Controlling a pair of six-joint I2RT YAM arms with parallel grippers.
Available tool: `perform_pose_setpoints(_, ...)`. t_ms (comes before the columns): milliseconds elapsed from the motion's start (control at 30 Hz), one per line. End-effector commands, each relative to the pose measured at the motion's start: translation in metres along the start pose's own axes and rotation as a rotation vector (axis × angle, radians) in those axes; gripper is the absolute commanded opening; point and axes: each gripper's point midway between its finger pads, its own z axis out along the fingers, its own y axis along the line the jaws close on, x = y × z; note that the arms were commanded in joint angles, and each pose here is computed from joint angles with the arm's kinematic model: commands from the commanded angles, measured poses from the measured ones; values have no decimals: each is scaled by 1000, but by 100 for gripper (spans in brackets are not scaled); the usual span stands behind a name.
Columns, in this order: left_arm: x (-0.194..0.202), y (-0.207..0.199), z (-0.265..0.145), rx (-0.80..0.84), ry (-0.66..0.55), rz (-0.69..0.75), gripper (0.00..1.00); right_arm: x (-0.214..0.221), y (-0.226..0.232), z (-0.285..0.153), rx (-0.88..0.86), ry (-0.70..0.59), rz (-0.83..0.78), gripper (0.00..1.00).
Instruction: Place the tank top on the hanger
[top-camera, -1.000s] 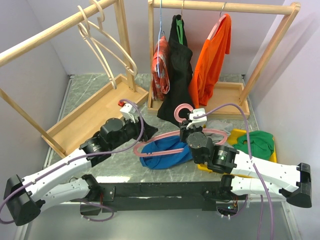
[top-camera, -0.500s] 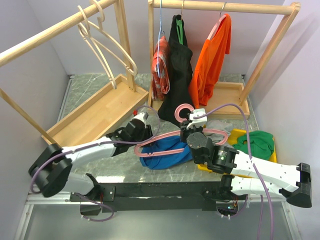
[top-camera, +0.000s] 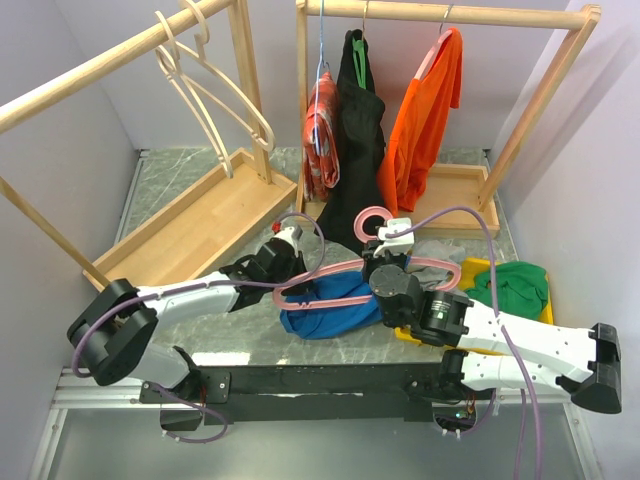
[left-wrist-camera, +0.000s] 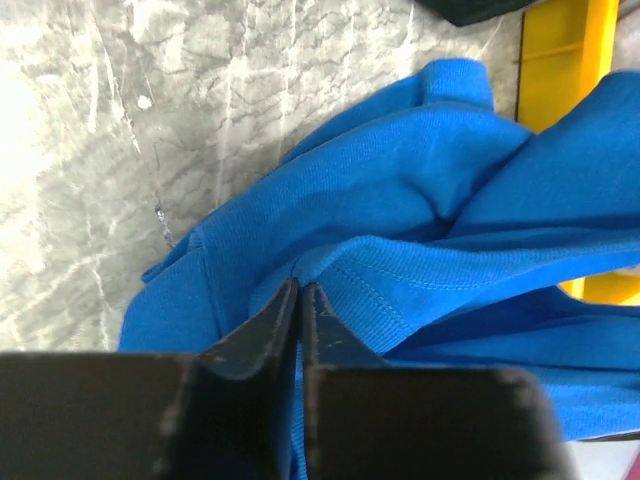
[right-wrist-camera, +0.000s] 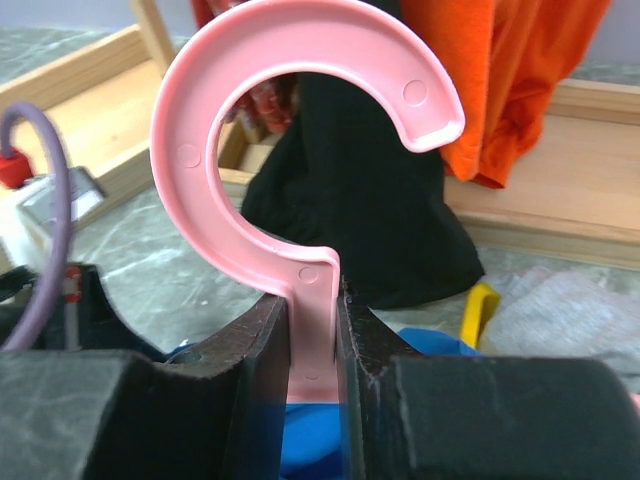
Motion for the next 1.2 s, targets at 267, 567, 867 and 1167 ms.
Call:
perform_pose_setpoints(267,-26,-7,-50,70,-203,-45,1,-18,-46,5,353,-101,-21,0)
perform_pose_setpoints(567,-19,0,-74,71,-210,-53,1,-24,-60,9,469,-120,-45,0)
perform_pose_setpoints(867,-26,-1,-91,60,-233,-42,1,-25,-91,11,558,-134,-11,0)
perform_pose_setpoints(1167,-33,6,-86,16,-243,-30,1,-26,-96,5,492,-149,66,0)
